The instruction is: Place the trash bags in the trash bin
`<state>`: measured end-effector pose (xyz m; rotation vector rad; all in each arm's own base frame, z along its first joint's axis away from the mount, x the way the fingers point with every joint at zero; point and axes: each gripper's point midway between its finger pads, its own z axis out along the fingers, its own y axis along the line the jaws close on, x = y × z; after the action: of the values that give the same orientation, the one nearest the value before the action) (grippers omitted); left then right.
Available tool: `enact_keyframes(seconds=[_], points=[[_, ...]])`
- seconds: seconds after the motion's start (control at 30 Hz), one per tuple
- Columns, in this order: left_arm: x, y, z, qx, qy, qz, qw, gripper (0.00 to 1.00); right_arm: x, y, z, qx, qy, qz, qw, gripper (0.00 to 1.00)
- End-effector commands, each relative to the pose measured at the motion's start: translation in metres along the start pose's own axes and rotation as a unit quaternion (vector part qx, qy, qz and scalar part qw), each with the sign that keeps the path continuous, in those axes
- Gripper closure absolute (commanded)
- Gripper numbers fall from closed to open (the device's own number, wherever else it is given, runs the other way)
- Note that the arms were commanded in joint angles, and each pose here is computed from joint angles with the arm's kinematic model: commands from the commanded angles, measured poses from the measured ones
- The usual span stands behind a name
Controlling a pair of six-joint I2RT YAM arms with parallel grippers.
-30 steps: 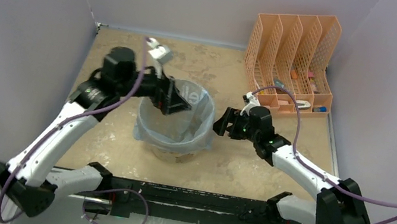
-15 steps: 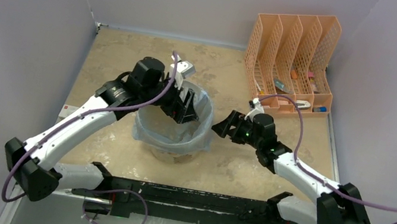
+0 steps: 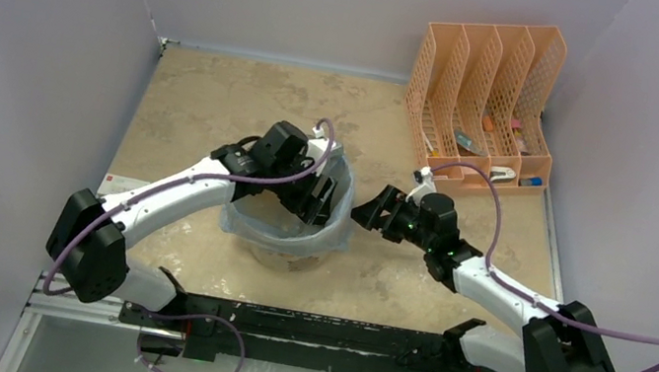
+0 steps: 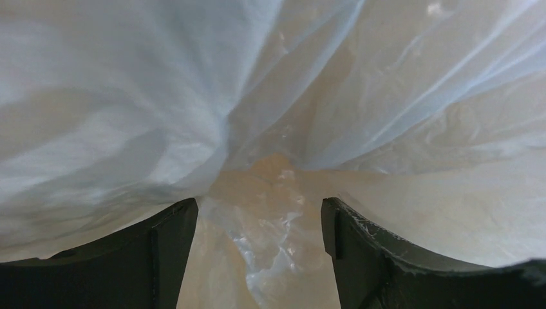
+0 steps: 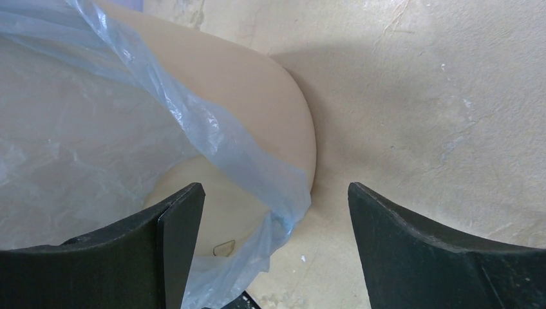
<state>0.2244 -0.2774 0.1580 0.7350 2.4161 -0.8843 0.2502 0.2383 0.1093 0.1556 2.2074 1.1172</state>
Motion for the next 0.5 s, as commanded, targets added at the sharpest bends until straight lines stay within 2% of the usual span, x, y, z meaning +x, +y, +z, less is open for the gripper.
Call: enact_keyframes(seconds=[0.0,0.13,0.27,0.37,0.47], points=[[0.007,-0.002,0.020,0.005,-0.007,0.008,1.000,0.31,-0.004,0.020,0.002,-0.045,-0.002,0.020,0.999,0.15],[0.036,0.008,0.032,-0.009,0.014,0.007,1.000,0.33,0.002,0.019,0.000,-0.055,-0.002,0.047,0.997,0.15],[0.043,0.016,0.035,-0.023,0.004,0.006,1.000,0.34,0.005,0.015,0.000,-0.057,-0.002,0.064,0.996,0.15],[0.044,0.011,0.037,-0.002,-0.011,0.014,1.000,0.34,0.008,0.015,0.003,-0.056,0.007,0.067,0.996,0.14],[0.048,0.008,0.042,0.015,0.007,0.018,1.000,0.34,0.010,0.017,0.004,-0.059,0.016,0.063,0.996,0.14]])
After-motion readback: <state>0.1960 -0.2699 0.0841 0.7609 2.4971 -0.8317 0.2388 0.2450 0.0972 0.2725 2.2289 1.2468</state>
